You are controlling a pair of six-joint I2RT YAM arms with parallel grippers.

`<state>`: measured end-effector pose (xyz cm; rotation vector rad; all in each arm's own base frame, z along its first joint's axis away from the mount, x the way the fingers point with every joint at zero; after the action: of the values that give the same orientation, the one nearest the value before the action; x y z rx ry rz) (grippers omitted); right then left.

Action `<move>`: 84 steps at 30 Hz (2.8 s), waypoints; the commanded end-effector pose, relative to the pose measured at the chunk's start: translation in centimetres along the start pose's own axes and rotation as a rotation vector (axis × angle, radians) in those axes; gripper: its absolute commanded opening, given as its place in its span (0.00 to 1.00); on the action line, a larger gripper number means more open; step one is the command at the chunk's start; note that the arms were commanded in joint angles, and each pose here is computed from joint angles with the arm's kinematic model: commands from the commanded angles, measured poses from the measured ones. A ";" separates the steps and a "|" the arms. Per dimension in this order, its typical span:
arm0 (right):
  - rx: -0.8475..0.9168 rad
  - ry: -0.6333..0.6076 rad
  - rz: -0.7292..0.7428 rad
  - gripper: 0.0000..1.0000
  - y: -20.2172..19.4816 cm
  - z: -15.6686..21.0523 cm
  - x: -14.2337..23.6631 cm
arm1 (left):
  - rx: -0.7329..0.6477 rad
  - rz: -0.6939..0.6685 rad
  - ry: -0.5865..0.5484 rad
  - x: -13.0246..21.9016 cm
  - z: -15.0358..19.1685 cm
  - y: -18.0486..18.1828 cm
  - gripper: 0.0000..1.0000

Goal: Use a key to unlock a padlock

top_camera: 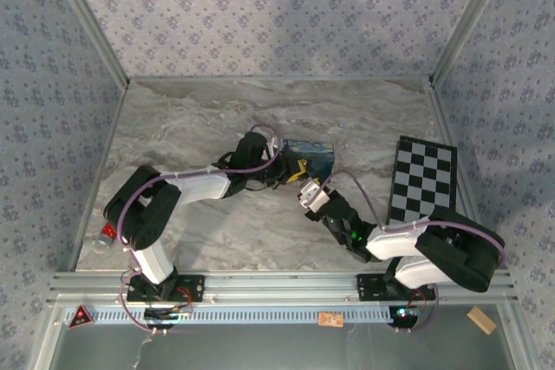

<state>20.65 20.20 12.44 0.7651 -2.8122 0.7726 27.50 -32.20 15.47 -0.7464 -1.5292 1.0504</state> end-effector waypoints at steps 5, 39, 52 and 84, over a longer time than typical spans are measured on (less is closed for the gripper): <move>-0.035 -0.018 0.024 0.27 -0.1 -0.9 -0.6 | -0.030 0.049 -0.004 0.7 -0.3 -1.7 0.00; -0.103 -0.024 0.060 0.18 -0.8 -1.7 -1.0 | -0.025 0.045 -0.014 0.9 -0.1 -1.1 0.00; -0.310 -0.004 0.066 0.11 -1.2 -2.3 -1.1 | -0.024 0.032 -0.021 0.6 -0.2 -0.3 0.00; -0.795 0.116 0.061 0.05 -0.7 -1.4 -1.3 | -0.025 -0.026 -0.010 0.1 0.2 2.1 0.00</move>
<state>21.68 21.51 13.14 0.5692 -2.7007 -0.1436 27.54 -31.32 14.33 -0.7321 -1.5855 1.0333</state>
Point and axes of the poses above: each hand's point on the last joint's axis, 136 mm out from that joint toward the fingers, its own x axis back along the fingers, its own y axis along the line the jaws close on, z = x × y, the point moved 6 cm from there along x, back along the fingers
